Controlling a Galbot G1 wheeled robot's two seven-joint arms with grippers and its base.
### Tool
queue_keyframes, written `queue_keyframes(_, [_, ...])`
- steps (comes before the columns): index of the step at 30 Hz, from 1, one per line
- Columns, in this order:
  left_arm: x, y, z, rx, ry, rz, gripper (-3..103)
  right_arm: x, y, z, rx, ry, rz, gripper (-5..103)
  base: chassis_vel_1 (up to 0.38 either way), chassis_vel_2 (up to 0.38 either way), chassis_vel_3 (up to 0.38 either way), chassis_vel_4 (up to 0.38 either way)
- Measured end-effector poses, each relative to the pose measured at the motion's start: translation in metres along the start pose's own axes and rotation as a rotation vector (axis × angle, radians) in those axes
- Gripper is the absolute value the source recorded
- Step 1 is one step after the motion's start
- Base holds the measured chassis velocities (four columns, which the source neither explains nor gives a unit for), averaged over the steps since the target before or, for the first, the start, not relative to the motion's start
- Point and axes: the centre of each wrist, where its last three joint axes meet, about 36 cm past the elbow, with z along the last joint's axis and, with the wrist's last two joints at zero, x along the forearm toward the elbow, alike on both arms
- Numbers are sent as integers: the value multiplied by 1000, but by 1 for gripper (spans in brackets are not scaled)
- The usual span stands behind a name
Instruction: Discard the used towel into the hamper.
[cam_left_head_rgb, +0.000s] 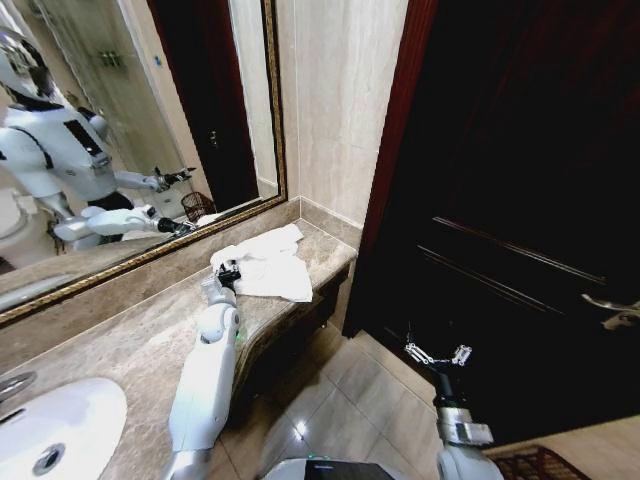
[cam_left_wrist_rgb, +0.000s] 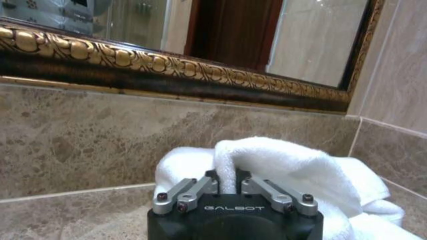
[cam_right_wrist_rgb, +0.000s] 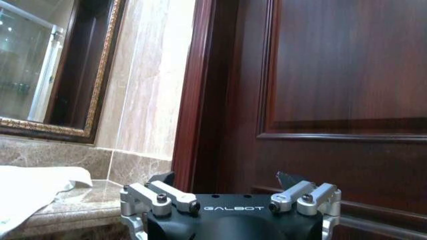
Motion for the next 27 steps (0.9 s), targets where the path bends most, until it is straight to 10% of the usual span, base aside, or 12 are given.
queue_keyframes(11, [20, 2, -2, 31, -21, 49, 2, -1, 1, -5, 0, -13, 3, 100, 0, 0, 0, 0])
queue_keyframes(27, [137, 3, -22, 109, -153, 248, 2, 2, 6, -5, -23, -35, 5, 100, 0, 0, 0, 0])
